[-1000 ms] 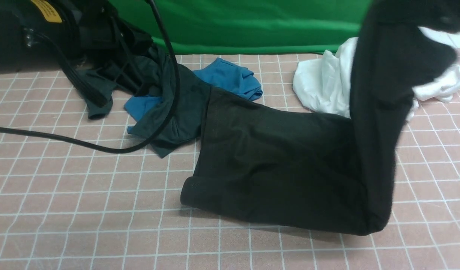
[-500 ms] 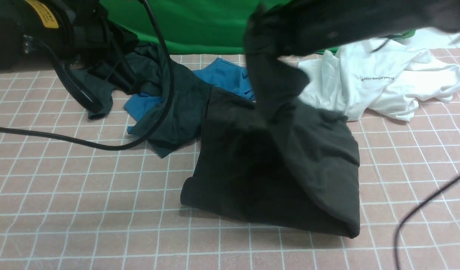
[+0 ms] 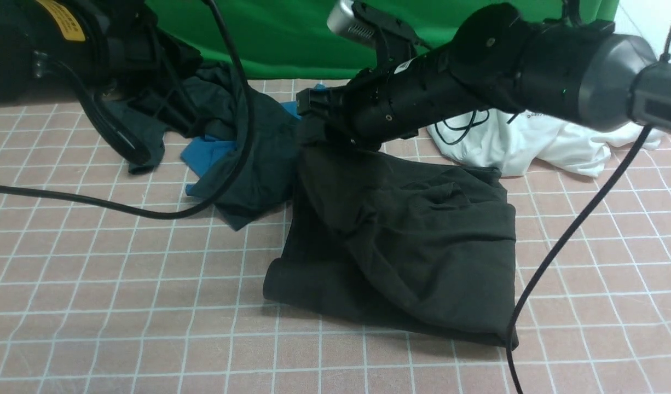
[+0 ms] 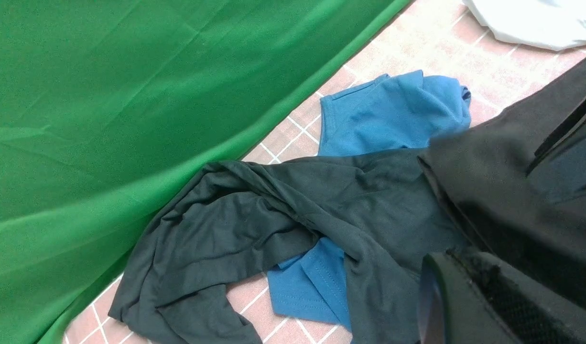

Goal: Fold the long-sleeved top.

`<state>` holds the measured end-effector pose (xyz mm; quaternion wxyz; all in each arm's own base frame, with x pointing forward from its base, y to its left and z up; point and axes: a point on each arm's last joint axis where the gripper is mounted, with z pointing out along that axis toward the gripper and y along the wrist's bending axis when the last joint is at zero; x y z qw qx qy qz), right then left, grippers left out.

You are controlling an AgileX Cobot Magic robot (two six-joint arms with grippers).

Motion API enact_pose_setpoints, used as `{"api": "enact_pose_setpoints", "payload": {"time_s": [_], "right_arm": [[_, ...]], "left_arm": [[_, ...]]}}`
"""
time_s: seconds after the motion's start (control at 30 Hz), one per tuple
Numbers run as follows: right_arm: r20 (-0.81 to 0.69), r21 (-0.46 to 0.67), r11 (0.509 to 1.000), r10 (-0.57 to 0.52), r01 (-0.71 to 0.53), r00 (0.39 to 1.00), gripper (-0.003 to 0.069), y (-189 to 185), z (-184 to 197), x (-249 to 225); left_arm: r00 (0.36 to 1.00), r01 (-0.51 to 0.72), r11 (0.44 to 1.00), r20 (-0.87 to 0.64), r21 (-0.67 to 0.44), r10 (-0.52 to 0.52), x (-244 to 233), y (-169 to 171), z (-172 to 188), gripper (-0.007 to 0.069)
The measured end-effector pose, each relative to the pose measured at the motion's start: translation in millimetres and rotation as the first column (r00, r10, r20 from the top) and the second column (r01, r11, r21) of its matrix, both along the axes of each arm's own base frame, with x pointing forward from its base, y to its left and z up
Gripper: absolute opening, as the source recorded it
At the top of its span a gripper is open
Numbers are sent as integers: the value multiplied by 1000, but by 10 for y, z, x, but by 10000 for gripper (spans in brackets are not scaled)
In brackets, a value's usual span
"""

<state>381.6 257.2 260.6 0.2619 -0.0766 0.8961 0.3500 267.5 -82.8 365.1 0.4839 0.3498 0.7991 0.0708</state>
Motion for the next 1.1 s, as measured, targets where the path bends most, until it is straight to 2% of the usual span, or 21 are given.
{"api": "enact_pose_setpoints", "payload": {"time_s": [0.03,0.07,0.13,0.17,0.23,0.27,0.3,0.4,0.47,0.5,0.63,0.77,0.8,0.87,1.0,1.1], "right_arm": [[0,1,1000,2,-2,1000,435,2,6,0],[9,6,1000,10,-10,1000,498,7,59,6],[34,10,999,31,-32,999,578,-56,235,10],[55,-6,999,43,-43,998,581,-147,362,7],[105,-73,996,56,-48,993,536,-372,614,-18],[107,-72,996,55,-48,993,519,-393,643,-25],[132,-146,989,49,-30,990,454,-587,797,-71],[154,-332,942,11,41,988,260,-938,933,-189],[114,-453,889,-26,75,993,139,-1112,805,-289],[86,-482,874,-33,70,996,111,-1141,696,-313],[11,-525,850,-48,47,999,76,-1175,297,-345],[-47,-544,839,-72,35,996,72,-1164,-205,-307],[-44,-543,839,-73,37,996,72,-1164,-209,-307],[-49,-548,835,-85,44,995,72,-1161,-432,-203],[-62,-554,830,-118,64,991,78,-1237,-675,-73],[-64,-556,826,-153,92,986,109,-1363,-737,-10]], "left_arm": [[1000,0,1000,0,-1,0,0,0,0,18],[1000,0,1000,-1,-2,0,0,-1,0,18],[1000,-1,1000,-6,-18,1,-3,-8,-1,18],[1000,-2,999,-10,-32,2,-4,-14,-1,18],[1000,-4,998,-20,-63,3,-9,-27,-1,18],[1000,-4,998,-20,-63,3,-9,-27,-1,18],[1000,-4,995,-30,-97,1,-14,-44,0,18],[999,10,987,-49,-163,-18,-8,-94,-11,18],[994,27,974,-95,-226,-50,48,-172,-93,18],[991,36,969,-117,-246,-66,86,-209,-149,18],[969,82,959,-203,-271,-141,217,-396,-436,18],[909,153,958,-346,-244,-234,347,-790,-976,18],[908,157,957,-346,-244,-237,339,-803,-979,18],[858,193,961,-441,-199,-264,378,-1008,-1372,18],[813,185,973,-536,-135,-229,467,-1051,-1813,18],[801,164,980,-565,-109,-197,524,-1022,-1996,18]]}}
